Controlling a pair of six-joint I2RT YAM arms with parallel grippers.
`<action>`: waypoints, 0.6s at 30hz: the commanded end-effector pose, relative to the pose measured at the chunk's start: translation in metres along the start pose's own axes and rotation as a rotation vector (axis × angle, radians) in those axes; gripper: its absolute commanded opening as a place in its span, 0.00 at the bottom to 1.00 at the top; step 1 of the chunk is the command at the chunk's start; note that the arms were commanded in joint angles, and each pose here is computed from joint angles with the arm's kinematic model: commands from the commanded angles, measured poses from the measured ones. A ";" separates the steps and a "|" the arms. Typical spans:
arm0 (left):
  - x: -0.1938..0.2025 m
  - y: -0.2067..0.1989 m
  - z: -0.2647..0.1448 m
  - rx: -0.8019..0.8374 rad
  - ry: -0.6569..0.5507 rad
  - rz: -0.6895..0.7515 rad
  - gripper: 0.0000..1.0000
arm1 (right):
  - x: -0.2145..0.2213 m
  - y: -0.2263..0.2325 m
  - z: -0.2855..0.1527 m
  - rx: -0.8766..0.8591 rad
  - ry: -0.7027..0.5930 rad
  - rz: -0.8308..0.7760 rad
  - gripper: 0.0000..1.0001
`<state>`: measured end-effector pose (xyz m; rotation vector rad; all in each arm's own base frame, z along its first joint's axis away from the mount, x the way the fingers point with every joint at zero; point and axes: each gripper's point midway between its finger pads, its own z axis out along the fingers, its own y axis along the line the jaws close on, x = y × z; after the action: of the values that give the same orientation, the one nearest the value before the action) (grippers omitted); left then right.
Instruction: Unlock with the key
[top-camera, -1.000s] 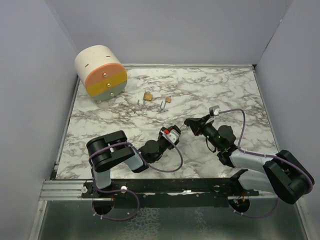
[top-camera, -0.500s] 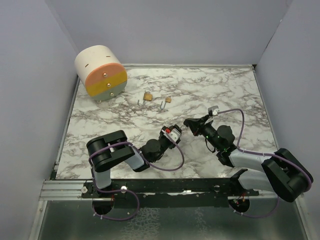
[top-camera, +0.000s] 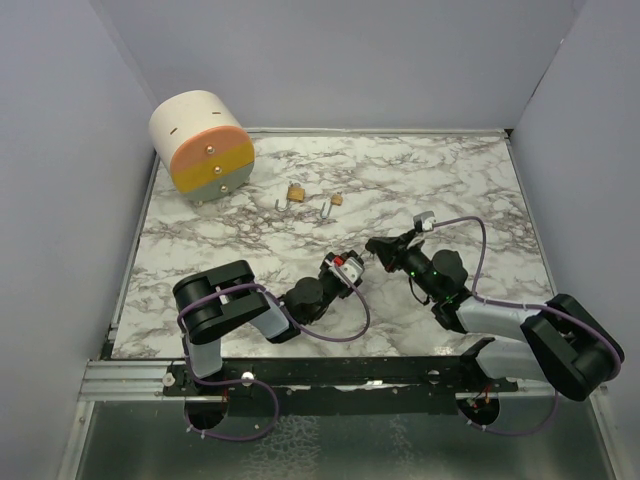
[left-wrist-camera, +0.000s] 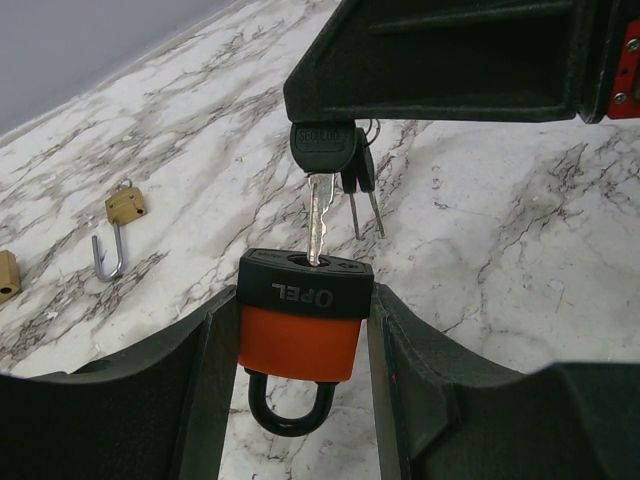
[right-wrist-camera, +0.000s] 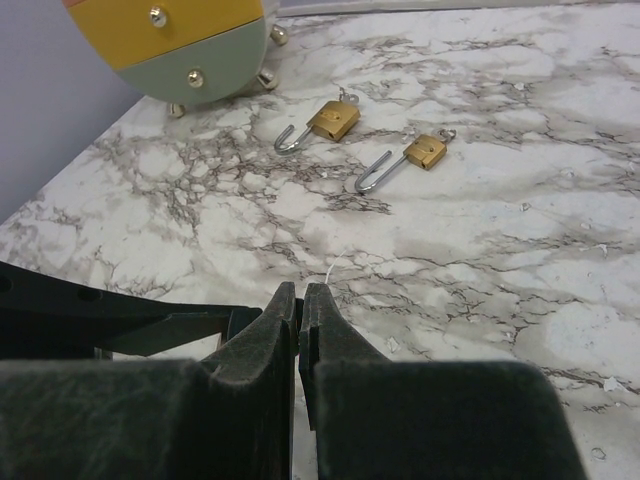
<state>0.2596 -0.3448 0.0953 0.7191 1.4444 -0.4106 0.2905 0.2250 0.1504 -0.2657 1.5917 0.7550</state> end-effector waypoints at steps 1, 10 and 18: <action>-0.033 -0.001 0.005 0.022 -0.097 -0.031 0.00 | -0.012 0.009 0.007 -0.040 -0.040 -0.028 0.01; -0.045 -0.004 0.001 0.064 -0.115 -0.039 0.00 | -0.012 0.009 0.006 -0.045 -0.045 -0.038 0.01; -0.052 -0.001 0.011 0.061 -0.061 -0.063 0.00 | -0.015 0.013 0.003 -0.069 -0.072 -0.061 0.01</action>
<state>0.2560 -0.3466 0.1107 0.7538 1.4461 -0.4530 0.2922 0.2271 0.1579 -0.2872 1.5477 0.7502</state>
